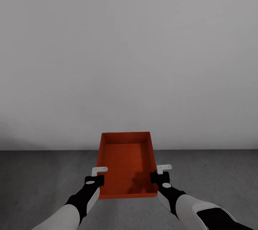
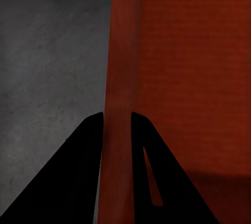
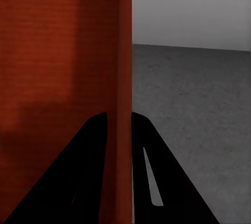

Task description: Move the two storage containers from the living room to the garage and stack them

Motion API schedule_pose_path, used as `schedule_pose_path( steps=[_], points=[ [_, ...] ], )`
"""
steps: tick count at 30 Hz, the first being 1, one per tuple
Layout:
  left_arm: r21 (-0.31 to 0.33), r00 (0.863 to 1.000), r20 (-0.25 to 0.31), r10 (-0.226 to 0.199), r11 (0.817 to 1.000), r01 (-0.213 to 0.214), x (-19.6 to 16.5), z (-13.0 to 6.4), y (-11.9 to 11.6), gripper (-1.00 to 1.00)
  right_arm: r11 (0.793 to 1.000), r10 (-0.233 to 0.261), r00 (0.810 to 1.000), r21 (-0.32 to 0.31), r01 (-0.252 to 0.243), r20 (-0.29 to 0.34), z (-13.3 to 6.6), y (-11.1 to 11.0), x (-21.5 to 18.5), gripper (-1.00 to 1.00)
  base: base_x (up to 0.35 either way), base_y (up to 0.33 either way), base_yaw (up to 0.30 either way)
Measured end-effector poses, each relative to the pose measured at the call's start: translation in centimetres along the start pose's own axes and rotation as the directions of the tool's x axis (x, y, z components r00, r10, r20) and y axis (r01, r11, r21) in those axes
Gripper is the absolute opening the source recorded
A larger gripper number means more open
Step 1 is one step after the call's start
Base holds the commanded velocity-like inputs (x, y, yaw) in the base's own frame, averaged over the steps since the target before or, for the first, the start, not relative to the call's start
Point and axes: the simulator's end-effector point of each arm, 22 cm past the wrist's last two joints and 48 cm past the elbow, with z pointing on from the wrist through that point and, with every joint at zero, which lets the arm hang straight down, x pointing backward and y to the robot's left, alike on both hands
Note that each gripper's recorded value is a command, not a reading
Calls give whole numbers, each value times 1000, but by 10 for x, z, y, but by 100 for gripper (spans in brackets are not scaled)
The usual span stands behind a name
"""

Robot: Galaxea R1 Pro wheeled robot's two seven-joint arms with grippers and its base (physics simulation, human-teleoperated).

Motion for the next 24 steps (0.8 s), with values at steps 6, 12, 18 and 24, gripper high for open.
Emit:
schedule_pose_path(
  steps=[6,12,18,24],
  points=[
    [0,1000,-10,1,1000,-1,10,9,-1,-100,1000,-1,1000,-1,0,-9,7,1,11,-100,0,0,0],
    [-1,1000,-19,2,1000,-2,19,18,-2,-100,1000,-1,1000,-1,1,-19,14,2,22,-100,0,0,0],
    [-1,1000,-28,4,1000,-4,30,26,-3,-100,1000,-1,1000,-2,1,-28,22,3,34,-100,0,0,0],
    [-1,999,-38,5,1000,-5,40,35,-4,-100,1000,-2,999,-3,1,-38,29,5,46,-100,0,0,0]
  ],
)
